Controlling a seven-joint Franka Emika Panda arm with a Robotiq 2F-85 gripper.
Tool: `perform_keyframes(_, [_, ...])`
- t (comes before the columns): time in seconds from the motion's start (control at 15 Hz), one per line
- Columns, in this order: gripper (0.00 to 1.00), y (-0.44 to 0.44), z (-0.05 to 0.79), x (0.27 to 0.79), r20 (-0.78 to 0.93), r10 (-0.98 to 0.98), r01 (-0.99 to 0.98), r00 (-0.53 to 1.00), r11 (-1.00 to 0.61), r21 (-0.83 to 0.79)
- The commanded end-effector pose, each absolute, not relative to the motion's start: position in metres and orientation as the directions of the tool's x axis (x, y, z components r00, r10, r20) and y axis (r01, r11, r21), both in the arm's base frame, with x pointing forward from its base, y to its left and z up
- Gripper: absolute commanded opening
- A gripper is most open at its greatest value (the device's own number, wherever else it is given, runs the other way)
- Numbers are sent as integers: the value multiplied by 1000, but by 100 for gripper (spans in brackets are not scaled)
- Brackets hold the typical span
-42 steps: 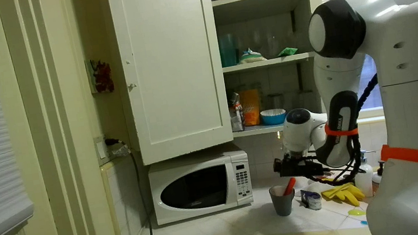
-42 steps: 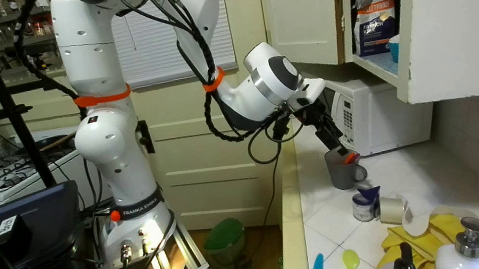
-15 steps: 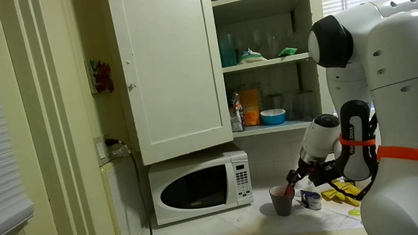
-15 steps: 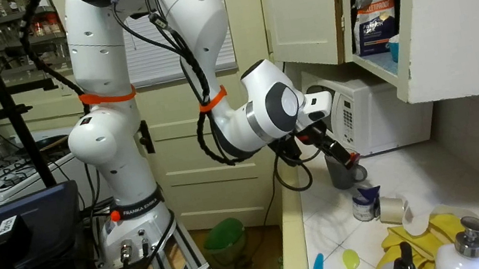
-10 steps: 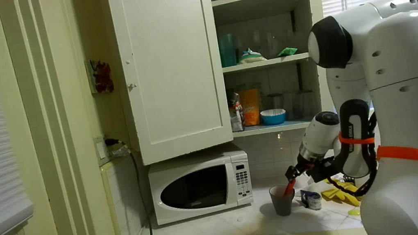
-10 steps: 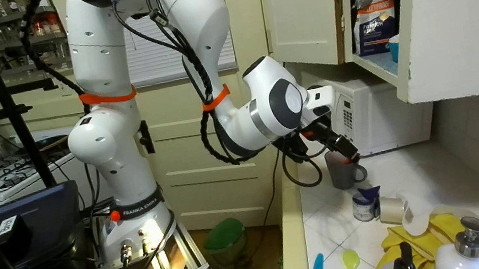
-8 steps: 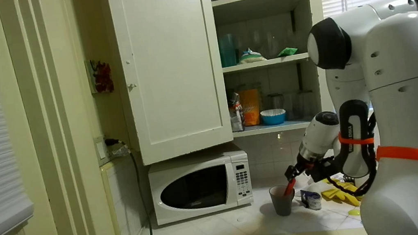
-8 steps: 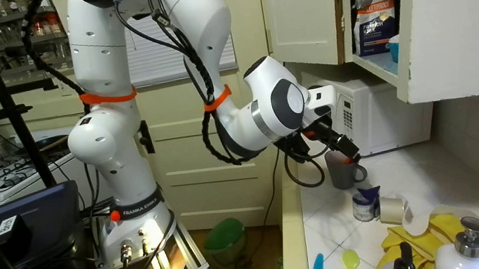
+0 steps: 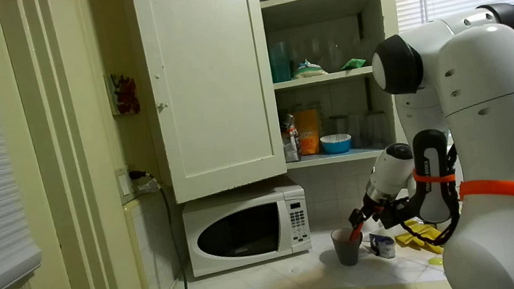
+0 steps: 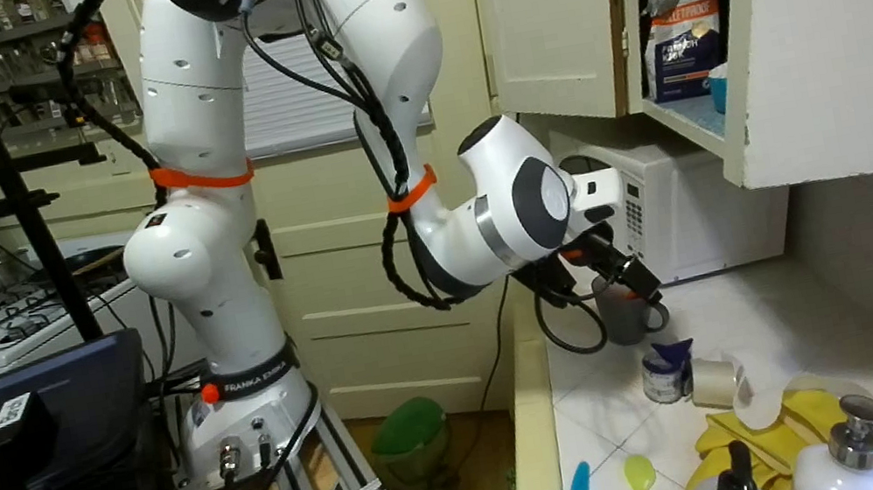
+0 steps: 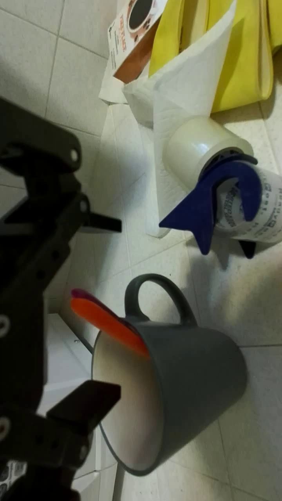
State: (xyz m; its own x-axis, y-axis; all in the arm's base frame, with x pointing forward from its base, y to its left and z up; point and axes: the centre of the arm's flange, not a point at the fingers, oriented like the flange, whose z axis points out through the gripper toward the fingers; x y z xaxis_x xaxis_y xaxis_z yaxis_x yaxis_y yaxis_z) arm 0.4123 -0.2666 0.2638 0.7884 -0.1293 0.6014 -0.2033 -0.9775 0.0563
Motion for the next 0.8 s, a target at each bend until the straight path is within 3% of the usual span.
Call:
perform_keyframes(0.0, [70,-275,262,422,608,-120,-176,785,-984,33])
perform_keyframes(0.13, [53,-275,261,427,619,-109,-174,777,-984,46])
perform_keyframes(0.2, [71,-274,261,429,624,-102,-166,775,-985,46])
perform_keyframes(0.33, [84,-275,263,433,628,-95,-161,772,-986,49])
perform_keyframes(0.4, [83,-275,263,435,630,-95,-160,771,-986,48])
perform_keyframes(0.53, [58,-274,263,438,629,-94,-155,772,-987,43])
perform_keyframes(0.6, [56,-273,262,439,627,-94,-152,773,-988,40])
perform_keyframes(0.73, [39,-272,261,441,620,-87,-148,780,-988,48])
